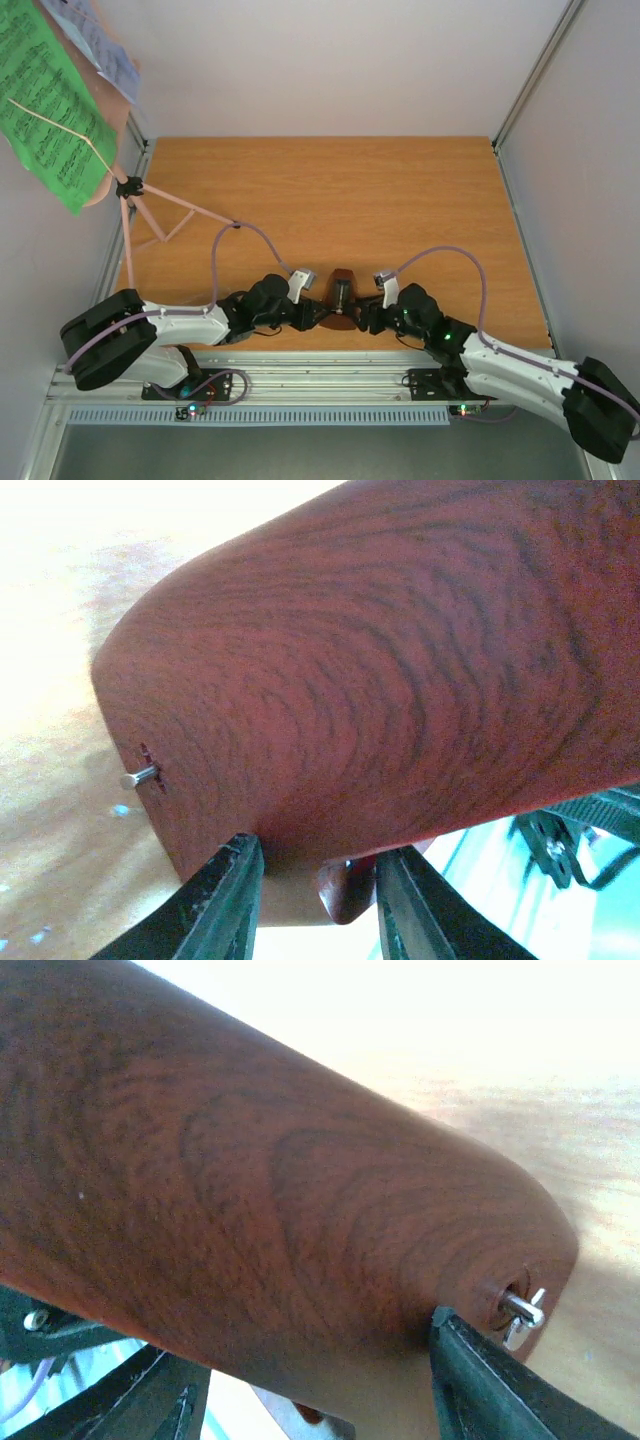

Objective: Pack up the instrument practice props

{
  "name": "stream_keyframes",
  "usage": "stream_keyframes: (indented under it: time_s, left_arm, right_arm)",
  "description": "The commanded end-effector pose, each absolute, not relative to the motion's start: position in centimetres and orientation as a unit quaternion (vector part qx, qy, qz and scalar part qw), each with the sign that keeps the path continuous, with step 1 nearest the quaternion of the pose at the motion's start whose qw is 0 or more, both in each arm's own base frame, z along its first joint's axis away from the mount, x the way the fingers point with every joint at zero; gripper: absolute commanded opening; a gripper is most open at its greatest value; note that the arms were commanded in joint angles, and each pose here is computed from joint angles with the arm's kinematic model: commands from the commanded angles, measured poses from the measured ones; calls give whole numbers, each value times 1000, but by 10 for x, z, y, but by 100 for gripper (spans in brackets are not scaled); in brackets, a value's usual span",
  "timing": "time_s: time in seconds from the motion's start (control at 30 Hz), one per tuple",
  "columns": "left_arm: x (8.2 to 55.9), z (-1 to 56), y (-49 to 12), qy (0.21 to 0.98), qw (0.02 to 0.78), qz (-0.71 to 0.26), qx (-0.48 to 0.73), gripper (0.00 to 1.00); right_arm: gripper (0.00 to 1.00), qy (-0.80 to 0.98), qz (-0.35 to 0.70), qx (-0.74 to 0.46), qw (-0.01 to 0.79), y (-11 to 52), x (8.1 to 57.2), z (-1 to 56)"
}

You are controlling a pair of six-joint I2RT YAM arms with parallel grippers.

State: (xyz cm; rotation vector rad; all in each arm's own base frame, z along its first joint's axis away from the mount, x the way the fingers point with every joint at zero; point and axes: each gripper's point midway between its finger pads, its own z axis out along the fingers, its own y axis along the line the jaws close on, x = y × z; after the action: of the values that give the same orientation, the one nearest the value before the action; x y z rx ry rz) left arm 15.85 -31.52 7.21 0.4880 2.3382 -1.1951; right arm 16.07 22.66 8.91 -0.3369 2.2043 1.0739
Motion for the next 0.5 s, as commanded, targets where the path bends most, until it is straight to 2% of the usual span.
stream_keyframes:
  time_s: [0.0, 0.27, 0.47]
  left_arm:
    - [165, 81, -318, 843, 261, -435, 178, 33]
    - [189, 80, -296, 865, 296, -381, 140, 33]
    - [197, 90, -283, 860, 305, -391, 123, 35]
  right_arm:
    - [60, 824, 430, -141, 341, 245, 168, 91]
    - [59, 820, 436, -140, 343, 267, 185, 77]
    - [59, 820, 437, -135, 343, 270, 188, 68]
